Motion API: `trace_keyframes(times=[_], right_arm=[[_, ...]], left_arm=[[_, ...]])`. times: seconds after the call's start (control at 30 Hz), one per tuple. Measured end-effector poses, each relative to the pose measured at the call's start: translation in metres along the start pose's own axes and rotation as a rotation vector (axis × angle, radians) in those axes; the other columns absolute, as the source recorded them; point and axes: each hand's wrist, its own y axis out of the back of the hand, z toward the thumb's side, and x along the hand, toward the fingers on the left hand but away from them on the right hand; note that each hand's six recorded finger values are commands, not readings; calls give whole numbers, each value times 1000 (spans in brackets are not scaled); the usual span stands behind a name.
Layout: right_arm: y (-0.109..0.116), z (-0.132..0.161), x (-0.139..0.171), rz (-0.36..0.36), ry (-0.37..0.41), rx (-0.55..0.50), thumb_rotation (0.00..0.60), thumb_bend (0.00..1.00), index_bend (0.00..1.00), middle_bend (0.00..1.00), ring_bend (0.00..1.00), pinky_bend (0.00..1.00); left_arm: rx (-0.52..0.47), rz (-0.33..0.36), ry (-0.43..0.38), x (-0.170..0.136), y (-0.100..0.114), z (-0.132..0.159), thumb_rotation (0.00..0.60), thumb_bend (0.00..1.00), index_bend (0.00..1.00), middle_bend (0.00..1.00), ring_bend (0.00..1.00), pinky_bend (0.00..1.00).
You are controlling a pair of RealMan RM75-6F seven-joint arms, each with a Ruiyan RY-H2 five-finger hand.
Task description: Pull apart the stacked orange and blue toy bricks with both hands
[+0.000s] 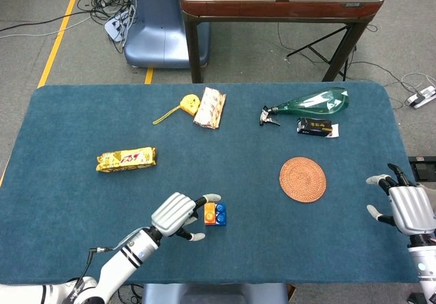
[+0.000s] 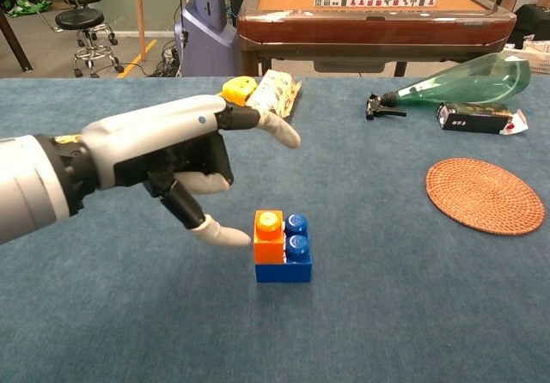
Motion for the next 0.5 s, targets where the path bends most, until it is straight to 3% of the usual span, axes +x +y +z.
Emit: trace_keyframes(times=[0.5], right_arm=[[0,-4,0,2,-9,-1,600,176,379,383,366,459]], left_arm=[[52,-49,31,31,-23,-2,600,16,209,1000,944,1000]])
